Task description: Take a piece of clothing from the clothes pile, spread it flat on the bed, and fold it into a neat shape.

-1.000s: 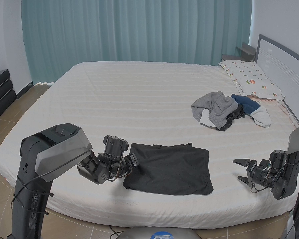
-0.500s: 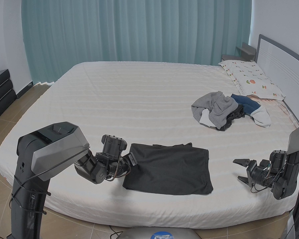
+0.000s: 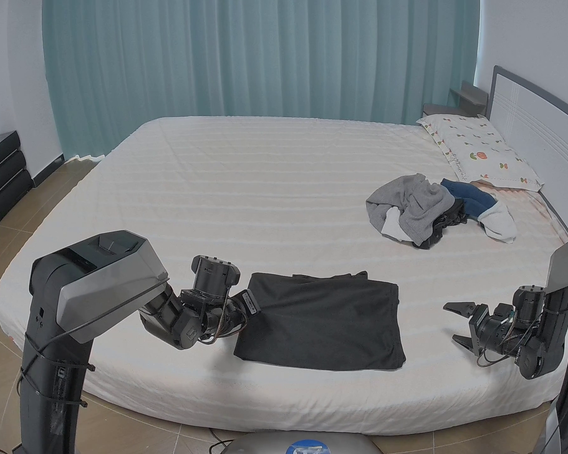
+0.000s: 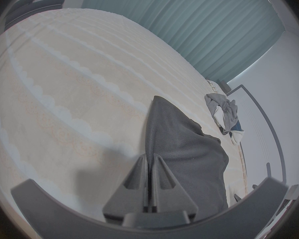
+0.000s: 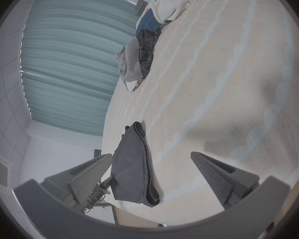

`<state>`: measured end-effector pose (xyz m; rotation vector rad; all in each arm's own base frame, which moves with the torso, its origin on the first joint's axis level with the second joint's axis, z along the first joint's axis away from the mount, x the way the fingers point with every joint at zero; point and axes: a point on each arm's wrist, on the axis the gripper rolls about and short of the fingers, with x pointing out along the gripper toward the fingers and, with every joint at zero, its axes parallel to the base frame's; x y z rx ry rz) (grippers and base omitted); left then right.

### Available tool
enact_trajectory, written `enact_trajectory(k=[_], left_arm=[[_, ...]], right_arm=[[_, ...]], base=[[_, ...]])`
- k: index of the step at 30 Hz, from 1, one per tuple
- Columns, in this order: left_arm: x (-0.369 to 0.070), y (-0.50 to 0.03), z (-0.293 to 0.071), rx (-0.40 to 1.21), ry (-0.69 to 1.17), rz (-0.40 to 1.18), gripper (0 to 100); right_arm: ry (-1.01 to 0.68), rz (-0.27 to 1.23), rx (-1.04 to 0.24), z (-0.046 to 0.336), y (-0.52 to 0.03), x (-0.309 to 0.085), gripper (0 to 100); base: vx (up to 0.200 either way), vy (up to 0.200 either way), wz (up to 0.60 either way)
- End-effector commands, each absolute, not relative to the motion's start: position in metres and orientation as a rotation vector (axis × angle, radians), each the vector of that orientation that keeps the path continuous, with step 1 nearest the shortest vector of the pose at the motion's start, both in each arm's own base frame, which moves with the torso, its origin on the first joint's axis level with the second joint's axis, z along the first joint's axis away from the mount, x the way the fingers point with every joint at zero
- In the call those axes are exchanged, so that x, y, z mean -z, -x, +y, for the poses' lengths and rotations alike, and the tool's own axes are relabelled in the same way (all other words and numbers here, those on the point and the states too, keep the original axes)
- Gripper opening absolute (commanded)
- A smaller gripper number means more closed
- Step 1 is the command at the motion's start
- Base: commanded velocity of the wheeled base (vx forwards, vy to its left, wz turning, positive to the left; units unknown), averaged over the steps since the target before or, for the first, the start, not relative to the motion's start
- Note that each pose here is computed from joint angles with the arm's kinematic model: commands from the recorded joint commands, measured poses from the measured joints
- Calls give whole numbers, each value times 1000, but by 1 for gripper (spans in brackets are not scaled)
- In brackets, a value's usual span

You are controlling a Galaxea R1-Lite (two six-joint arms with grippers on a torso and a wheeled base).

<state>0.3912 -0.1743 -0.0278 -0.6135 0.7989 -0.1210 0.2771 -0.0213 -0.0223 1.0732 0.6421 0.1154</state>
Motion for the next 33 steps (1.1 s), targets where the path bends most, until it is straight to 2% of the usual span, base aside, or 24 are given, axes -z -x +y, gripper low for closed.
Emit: enact_trajectory(k=[1, 33], left_arm=[[26, -392, -173, 118, 616, 792, 0], [23, -385, -154, 28, 659, 803, 0]], right_arm=[[-1071, 635, -121, -21, -278, 22, 100], [-1073, 637, -120, -21, -277, 21, 100]], base=[[0, 200, 0], [0, 200, 0]])
